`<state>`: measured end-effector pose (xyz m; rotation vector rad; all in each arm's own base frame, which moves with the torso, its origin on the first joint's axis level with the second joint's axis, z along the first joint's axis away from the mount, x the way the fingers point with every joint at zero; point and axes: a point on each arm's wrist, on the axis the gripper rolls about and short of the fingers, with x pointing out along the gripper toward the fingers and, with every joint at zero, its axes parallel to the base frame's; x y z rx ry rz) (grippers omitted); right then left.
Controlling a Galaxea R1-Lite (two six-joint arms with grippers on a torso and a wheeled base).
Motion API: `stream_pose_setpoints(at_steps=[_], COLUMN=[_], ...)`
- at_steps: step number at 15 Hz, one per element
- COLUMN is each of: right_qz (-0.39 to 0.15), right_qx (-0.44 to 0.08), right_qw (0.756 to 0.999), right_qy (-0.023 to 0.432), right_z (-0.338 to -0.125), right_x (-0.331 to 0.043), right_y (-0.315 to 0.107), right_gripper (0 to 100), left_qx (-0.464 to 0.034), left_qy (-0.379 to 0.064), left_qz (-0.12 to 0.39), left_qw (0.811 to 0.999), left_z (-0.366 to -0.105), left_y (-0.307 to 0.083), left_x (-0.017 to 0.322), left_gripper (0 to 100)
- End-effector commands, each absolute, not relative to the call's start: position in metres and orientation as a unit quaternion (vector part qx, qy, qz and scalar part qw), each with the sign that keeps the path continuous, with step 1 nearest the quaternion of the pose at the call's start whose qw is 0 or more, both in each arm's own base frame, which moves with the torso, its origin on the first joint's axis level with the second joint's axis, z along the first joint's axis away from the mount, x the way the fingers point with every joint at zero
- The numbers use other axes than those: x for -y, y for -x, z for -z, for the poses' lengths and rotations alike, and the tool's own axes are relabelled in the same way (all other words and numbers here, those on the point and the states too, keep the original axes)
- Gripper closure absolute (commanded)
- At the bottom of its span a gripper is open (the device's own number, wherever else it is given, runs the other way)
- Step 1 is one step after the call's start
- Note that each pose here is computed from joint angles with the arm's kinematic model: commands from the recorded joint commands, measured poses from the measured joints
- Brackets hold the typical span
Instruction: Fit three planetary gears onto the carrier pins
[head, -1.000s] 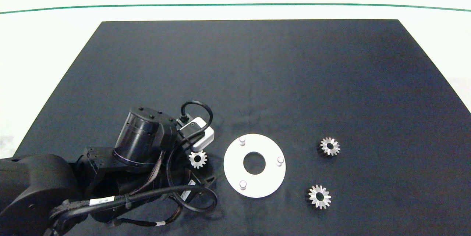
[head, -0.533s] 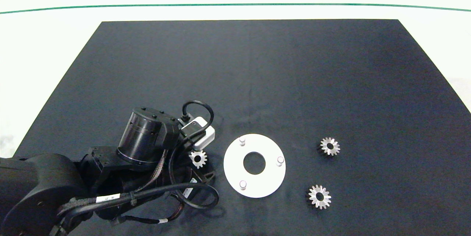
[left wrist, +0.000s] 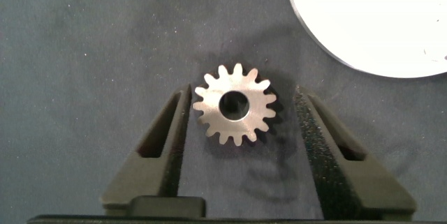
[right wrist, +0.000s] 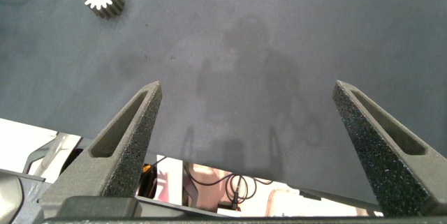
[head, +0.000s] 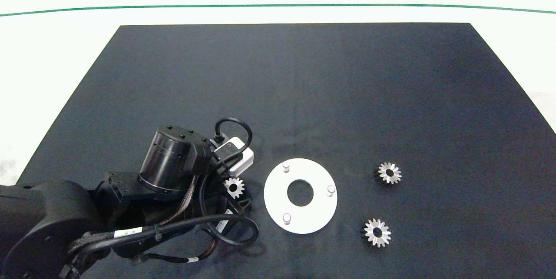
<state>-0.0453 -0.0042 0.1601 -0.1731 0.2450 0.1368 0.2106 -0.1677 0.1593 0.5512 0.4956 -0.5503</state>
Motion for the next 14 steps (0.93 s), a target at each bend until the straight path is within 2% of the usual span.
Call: stream_pose_setpoints(at_steps=[1, 14], right_qz=[-0.069, -0.069], right_qx=[-0.123, -0.122], right_qw=[0.986, 0.986], right_qy=[0.087, 0.087], right_z=[-0.1599, -0.1602], right_x=[0.0042, 0.0042], right_y=[0.0454, 0.0456], right_gripper=[0, 0], left_qx=[-0.238, -0.238], left_qy=[-0.267, -0.269], left_qz=[0.264, 0.265], left_qw=[0.896, 0.895], left_z=[-0.1591, -0.1558], left_y=[-0.2120, -0.2137], left_x=[0.1685, 0.1699], left_gripper=[48, 73])
